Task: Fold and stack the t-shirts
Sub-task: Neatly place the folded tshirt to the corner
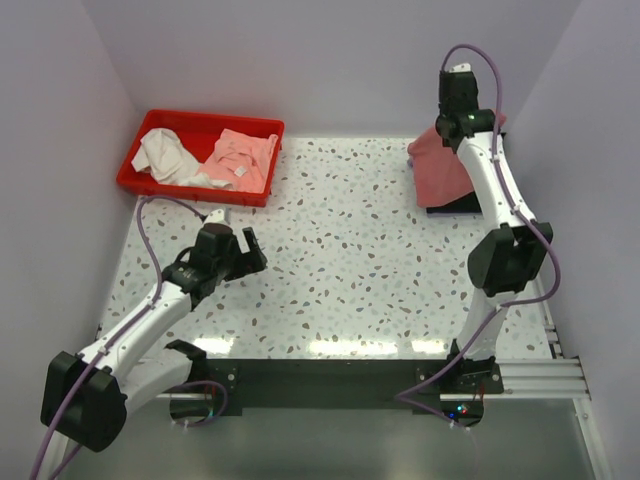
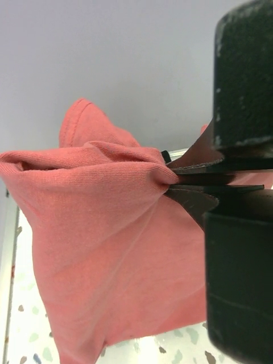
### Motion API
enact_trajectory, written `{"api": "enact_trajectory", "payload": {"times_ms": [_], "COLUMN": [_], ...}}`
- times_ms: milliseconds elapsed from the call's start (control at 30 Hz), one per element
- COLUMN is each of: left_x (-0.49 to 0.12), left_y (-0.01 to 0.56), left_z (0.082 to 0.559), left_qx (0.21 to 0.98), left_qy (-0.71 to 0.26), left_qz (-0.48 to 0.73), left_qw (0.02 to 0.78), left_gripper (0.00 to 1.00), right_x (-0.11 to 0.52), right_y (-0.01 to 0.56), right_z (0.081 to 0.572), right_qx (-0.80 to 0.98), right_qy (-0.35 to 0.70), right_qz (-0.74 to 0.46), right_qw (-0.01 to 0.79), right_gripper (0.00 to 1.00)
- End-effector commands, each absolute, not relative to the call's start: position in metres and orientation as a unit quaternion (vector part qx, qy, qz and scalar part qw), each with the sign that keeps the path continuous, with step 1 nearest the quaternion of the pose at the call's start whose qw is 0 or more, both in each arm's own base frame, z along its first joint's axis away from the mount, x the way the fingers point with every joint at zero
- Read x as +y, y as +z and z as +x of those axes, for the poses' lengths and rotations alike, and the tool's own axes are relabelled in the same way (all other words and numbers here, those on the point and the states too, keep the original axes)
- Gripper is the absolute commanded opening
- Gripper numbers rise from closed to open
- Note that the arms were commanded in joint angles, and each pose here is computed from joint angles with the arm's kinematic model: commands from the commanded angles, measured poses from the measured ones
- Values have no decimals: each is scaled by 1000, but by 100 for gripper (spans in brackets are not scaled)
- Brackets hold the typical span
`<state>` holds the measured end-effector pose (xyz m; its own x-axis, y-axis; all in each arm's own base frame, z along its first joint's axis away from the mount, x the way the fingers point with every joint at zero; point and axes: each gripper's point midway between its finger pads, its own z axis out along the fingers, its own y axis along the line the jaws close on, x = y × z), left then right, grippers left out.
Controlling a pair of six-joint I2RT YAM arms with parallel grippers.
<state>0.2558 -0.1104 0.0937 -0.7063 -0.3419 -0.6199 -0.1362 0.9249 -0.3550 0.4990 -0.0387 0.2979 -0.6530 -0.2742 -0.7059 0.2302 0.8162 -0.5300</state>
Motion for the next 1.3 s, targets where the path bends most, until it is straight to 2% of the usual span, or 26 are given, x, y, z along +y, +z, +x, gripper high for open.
{"api": "enact_trajectory", "payload": {"times_ms": [0, 533, 733, 1267], "left_x": [-110, -106, -104, -101], "left_y": [102, 100, 98, 95], "left_z": [264, 263, 262, 265], "left_qx": [905, 907, 909, 912], "left_qy": [-143, -133, -126, -111], "left_qz": [-141, -146, -148, -152], "left_qw": [376, 373, 370, 363], "left_gripper": [100, 100, 100, 100], "right_x": [-50, -106, -109, -150], "right_y": [286, 238, 222, 198], "right_z": [513, 531, 537, 544], "right_qx": [858, 868, 873, 871], "right_qy": [-291, -315, -317, -332], "right_qz": [13, 52, 51, 80], "right_qw": [423, 380, 368, 354], "right_gripper": [0, 0, 0, 0]}}
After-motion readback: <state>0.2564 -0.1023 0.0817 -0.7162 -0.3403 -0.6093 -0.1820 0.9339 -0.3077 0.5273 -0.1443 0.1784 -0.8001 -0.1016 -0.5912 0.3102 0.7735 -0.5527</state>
